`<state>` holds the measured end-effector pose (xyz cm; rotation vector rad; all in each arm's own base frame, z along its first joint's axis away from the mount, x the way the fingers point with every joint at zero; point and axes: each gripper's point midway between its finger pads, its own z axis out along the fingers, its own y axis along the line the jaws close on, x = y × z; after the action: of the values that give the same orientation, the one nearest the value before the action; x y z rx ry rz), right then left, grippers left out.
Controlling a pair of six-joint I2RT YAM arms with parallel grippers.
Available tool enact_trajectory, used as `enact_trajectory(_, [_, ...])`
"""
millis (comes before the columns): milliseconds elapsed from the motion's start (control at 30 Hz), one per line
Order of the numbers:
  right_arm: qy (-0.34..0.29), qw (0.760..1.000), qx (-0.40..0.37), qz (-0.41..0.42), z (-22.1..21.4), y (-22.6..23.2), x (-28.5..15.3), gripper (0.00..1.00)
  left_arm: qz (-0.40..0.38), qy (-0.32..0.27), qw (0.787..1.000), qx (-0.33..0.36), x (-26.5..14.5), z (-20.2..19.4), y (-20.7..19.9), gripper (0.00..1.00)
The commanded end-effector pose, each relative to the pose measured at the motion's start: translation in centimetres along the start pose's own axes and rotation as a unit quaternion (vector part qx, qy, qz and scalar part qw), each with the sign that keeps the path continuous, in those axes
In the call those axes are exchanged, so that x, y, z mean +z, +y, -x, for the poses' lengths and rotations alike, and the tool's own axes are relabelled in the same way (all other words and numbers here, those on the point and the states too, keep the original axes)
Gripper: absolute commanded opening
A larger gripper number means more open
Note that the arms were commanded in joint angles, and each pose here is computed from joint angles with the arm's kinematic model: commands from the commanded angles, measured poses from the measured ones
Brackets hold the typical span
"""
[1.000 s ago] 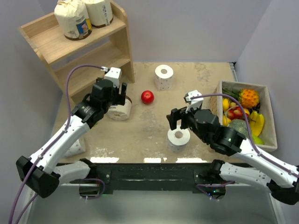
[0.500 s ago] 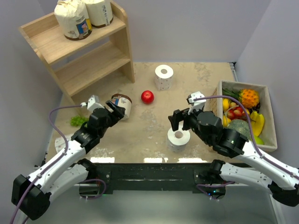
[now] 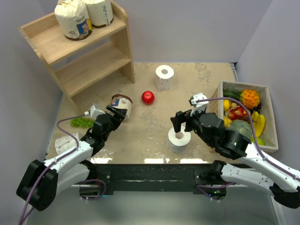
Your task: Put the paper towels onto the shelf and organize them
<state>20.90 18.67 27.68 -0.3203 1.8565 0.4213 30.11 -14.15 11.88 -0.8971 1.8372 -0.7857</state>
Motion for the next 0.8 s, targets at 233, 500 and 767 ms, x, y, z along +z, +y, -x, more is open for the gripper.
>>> enact_trajectory(233, [-0.011, 1.0, 0.001, -0.005, 0.9, -0.1, -0.1, 0.91, -0.051, -0.052, 0.997, -0.036, 1.0, 1.6, -0.3, 0.8])
enact_trajectory(500, [-0.015, 1.0, 0.005, 0.008, 1.0, 0.5, 0.3, 0.91, -0.088, -0.054, 0.994, -0.038, 1.5, 1.4, -1.1, 0.77])
enact_trajectory(767, [-0.018, 1.0, 0.003, 0.012, 1.7, 0.8, 0.3, 0.91, -0.078, -0.062, 0.994, -0.041, 2.2, 1.1, 0.6, 0.76])
